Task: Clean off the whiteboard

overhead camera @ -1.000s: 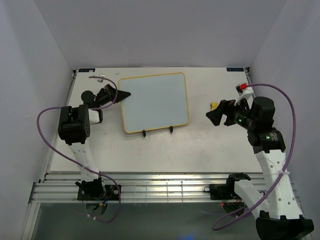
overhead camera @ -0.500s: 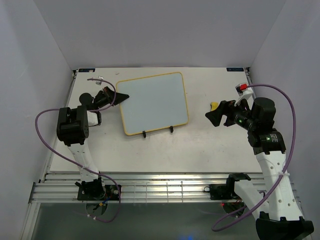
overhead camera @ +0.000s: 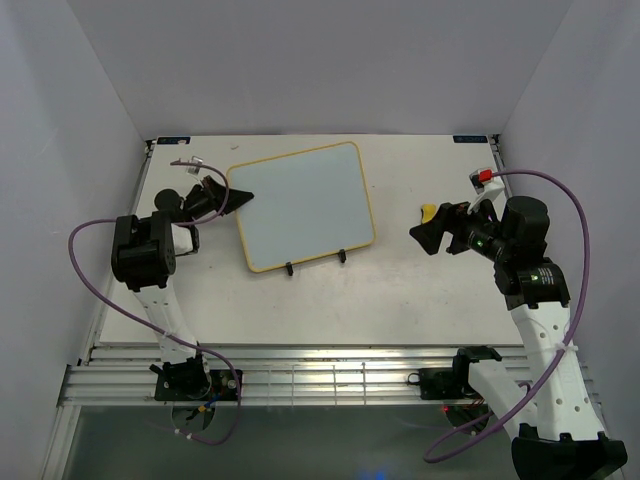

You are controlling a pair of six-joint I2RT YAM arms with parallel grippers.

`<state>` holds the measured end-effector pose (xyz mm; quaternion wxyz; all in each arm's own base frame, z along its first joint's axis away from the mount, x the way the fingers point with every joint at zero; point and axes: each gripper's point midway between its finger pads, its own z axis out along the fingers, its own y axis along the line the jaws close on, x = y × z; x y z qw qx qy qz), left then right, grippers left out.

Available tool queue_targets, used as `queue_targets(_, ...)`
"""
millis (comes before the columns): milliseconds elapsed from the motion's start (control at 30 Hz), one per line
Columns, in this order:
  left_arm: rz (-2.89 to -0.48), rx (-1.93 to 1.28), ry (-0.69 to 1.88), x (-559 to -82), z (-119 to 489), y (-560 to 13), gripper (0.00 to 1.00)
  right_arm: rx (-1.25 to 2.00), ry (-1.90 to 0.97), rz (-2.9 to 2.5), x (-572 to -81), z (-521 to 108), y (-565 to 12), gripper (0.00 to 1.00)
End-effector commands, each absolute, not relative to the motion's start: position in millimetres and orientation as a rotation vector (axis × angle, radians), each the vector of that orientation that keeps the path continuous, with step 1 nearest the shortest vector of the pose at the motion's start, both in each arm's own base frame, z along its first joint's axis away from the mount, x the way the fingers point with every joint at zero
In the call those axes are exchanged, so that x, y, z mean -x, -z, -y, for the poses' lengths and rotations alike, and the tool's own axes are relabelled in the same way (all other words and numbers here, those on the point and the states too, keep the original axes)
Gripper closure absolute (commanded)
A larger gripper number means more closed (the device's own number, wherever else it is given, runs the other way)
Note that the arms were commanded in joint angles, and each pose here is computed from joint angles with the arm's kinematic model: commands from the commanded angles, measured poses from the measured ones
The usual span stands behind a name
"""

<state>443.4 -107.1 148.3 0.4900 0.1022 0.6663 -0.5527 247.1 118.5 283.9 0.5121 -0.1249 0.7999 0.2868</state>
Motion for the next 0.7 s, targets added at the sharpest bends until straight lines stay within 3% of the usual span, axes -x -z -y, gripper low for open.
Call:
queue_targets(0,-1.303,-0.567,0.910,-453,69,-168,0.71,0.319,-0.706,-1.874,-248,-122,-294,0.10)
queue_targets(267,-1.316,-0.581,0.966,-453,73,-170,0.61,0.304,-0.683,-1.863,-249,-119,-292,0.10)
queue_targets(300,-1.313,-0.591,0.967,-452,74,-172,0.56,0.302,-0.682,-1.865,-249,-119,-291,0.10)
queue_targets(367,-1.300,-0.617,0.971,-451,78,-178,0.33,0.300,-0.684,-1.864,-250,-119,-291,0.10)
queue_targets(567,-1.290,-0.642,0.984,-449,84,-185,0.29,0.292,-0.669,-1.856,-249,-117,-295,0.10)
queue_targets(600,-1.287,-0.638,0.982,-448,84,-186,0.23,0.291,-0.666,-1.858,-250,-116,-294,0.10)
queue_targets(633,-1.286,-0.626,0.977,-449,83,-187,0.02,0.289,-0.665,-1.860,-250,-116,-294,0.10)
queue_targets(667,-1.285,-0.617,0.975,-450,83,-188,0.02,0.291,-0.664,-1.860,-250,-116,-294,0.10)
